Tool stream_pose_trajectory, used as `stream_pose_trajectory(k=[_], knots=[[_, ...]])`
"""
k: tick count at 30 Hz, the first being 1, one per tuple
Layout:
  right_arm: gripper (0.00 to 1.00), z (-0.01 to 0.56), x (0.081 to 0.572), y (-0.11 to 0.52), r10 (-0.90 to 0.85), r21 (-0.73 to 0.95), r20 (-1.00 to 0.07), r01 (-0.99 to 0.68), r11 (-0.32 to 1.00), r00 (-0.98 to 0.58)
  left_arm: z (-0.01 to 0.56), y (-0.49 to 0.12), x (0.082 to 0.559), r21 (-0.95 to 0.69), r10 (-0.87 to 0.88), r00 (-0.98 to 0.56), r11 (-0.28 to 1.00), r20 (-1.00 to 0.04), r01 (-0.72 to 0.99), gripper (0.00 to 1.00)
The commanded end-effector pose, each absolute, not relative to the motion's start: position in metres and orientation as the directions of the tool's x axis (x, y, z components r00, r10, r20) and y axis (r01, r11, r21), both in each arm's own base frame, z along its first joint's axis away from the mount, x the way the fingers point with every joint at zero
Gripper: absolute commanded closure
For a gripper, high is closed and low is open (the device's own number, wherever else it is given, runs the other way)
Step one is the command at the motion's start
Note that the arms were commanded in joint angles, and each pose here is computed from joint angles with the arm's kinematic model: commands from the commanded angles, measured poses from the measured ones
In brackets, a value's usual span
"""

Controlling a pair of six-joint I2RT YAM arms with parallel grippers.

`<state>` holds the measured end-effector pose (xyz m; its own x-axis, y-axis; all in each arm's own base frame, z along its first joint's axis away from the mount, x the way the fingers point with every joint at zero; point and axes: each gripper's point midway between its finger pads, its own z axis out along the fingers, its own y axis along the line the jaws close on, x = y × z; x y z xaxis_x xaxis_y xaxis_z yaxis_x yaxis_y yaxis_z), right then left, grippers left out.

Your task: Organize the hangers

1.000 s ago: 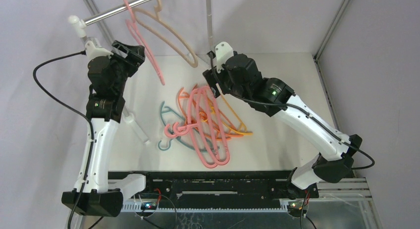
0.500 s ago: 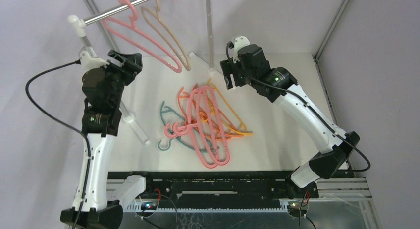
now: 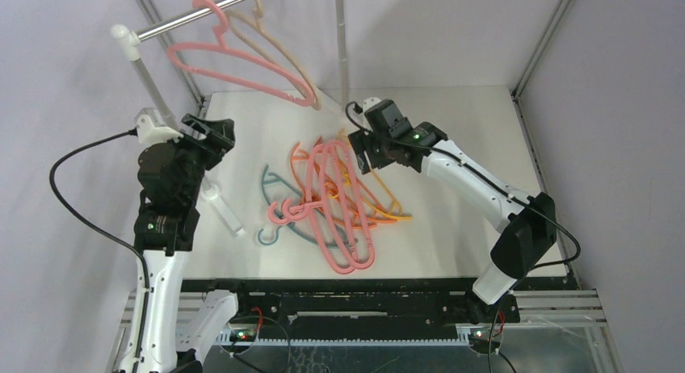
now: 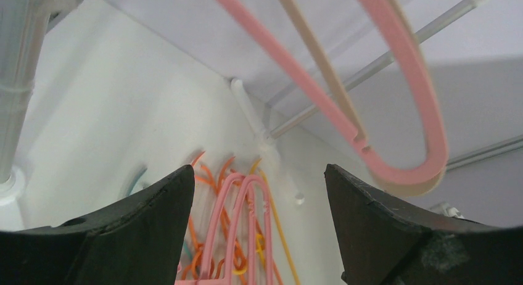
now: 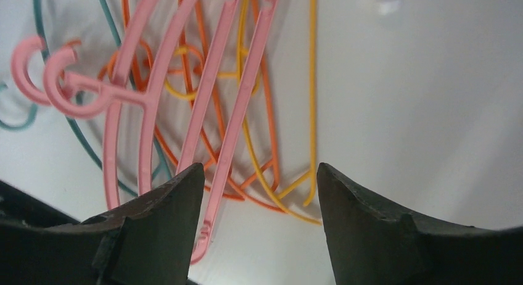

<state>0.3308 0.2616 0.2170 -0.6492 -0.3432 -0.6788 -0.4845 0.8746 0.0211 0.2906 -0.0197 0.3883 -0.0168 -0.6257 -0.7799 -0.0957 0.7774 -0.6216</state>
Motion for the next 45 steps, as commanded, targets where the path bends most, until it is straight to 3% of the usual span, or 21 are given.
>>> stream_pose_trajectory(k=[1,7,16,20,22,33,45], knots=[[0.26,0.188,0.304,0.283,-0.354,0.106,-0.635,-0.531,0.84,-0.687,0.357,-0.017,0.284,-0.602,-0.614,-0.066,0.786,-0.787,-0.14,0.18],[0.32,0.154,0.29,0.303,-0.397,0.17,-0.553,-0.565,0.807,-0.733,0.315,-0.027,0.281,-0.622,-0.641,-0.159,0.767,-0.751,-0.156,0.18],[0.35,0.225,0.325,0.299,-0.313,0.162,-0.693,-0.564,0.81,-0.649,0.299,-0.027,0.281,-0.601,-0.627,-0.195,0.779,-0.754,-0.18,0.16],[0.36,0.187,0.313,0.304,-0.369,0.196,-0.598,-0.575,0.794,-0.712,0.297,-0.03,0.284,-0.614,-0.637,-0.201,0.771,-0.744,-0.172,0.16],[0.41,0.171,0.301,0.31,-0.392,0.22,-0.558,-0.586,0.78,-0.731,0.296,-0.031,0.284,-0.618,-0.641,-0.204,0.768,-0.74,-0.168,0.16],[0.42,0.13,0.226,0.361,-0.582,0.294,-0.469,-0.739,0.606,-0.664,0.262,-0.036,0.281,-0.615,-0.648,-0.283,0.761,-0.707,-0.206,0.16],[0.42,0.066,0.247,0.376,-0.576,0.258,-0.399,-0.69,0.676,-0.714,0.245,-0.038,0.27,-0.613,-0.65,-0.313,0.759,-0.692,-0.221,0.16]])
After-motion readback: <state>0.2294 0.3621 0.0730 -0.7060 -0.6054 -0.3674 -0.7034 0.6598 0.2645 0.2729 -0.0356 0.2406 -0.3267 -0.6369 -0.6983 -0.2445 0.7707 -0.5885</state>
